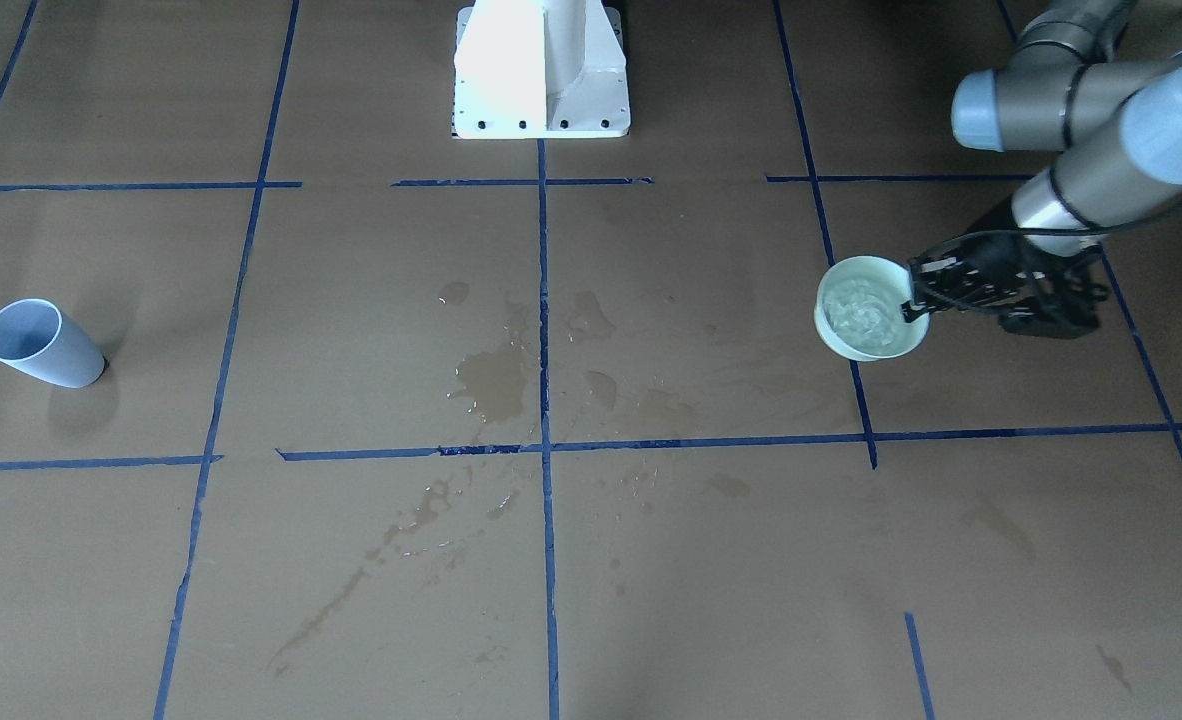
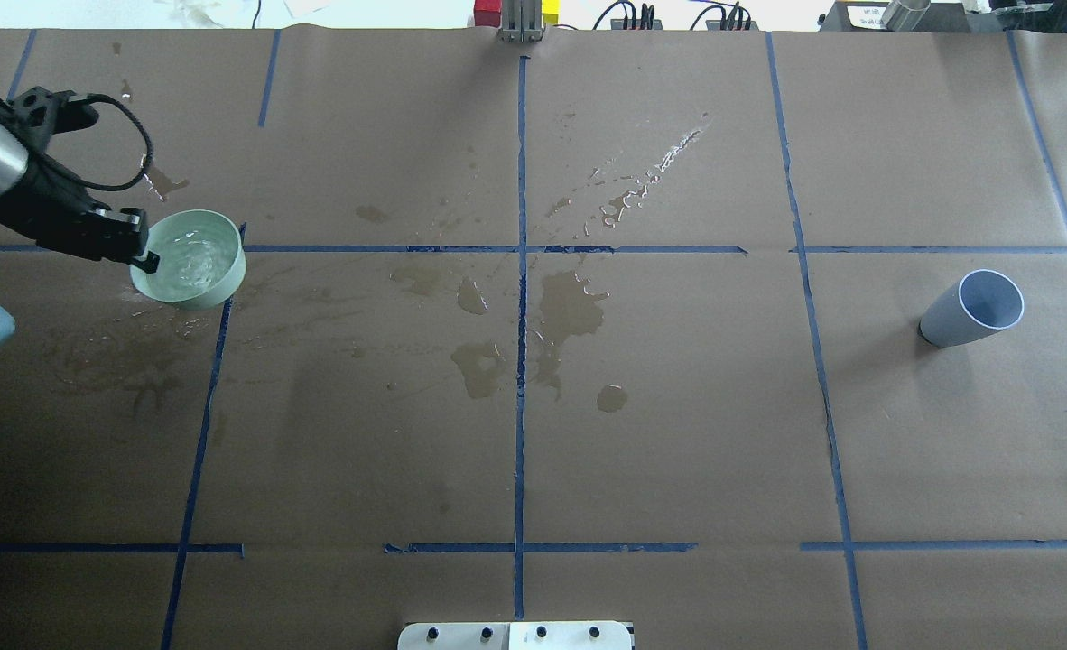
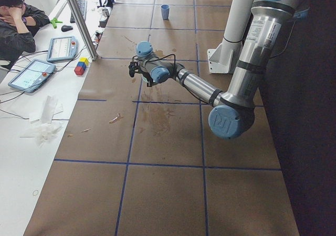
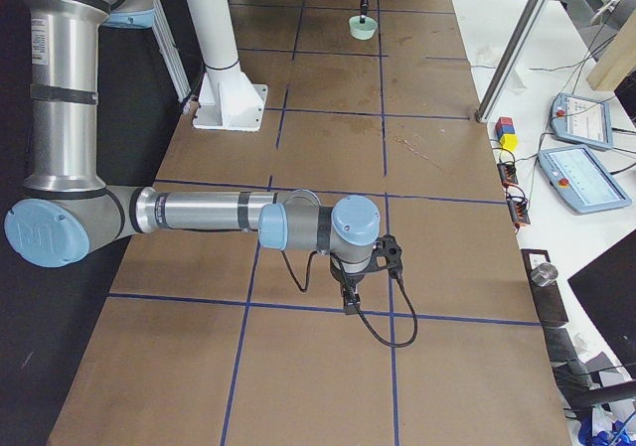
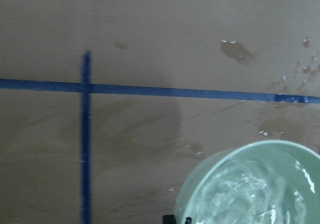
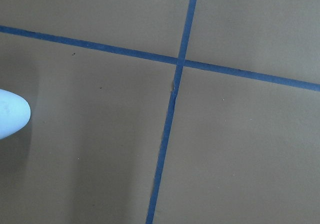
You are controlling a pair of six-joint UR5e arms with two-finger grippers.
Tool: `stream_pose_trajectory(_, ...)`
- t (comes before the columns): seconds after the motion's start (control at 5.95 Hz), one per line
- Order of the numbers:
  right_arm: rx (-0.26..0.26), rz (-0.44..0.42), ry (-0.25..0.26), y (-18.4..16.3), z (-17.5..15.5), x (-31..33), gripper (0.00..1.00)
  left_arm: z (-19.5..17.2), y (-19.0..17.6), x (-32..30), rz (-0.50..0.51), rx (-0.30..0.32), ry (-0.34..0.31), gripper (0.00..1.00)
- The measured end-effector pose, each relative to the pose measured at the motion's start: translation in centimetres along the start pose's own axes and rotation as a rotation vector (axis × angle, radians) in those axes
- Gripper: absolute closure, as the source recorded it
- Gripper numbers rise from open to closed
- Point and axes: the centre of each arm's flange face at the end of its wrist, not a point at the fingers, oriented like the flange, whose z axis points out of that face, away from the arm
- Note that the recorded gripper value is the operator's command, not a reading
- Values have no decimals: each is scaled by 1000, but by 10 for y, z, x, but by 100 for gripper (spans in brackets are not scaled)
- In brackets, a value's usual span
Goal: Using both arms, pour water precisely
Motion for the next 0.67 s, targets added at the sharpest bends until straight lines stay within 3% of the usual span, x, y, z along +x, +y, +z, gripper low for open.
stream_pose_trajectory(0.34,0,1,0,0,0,0,0,-25,17,-86,60,11,-18,100)
stream_pose_trajectory(0.67,0,1,0,0,0,0,0,-22,31,-143,87,14,-38,100)
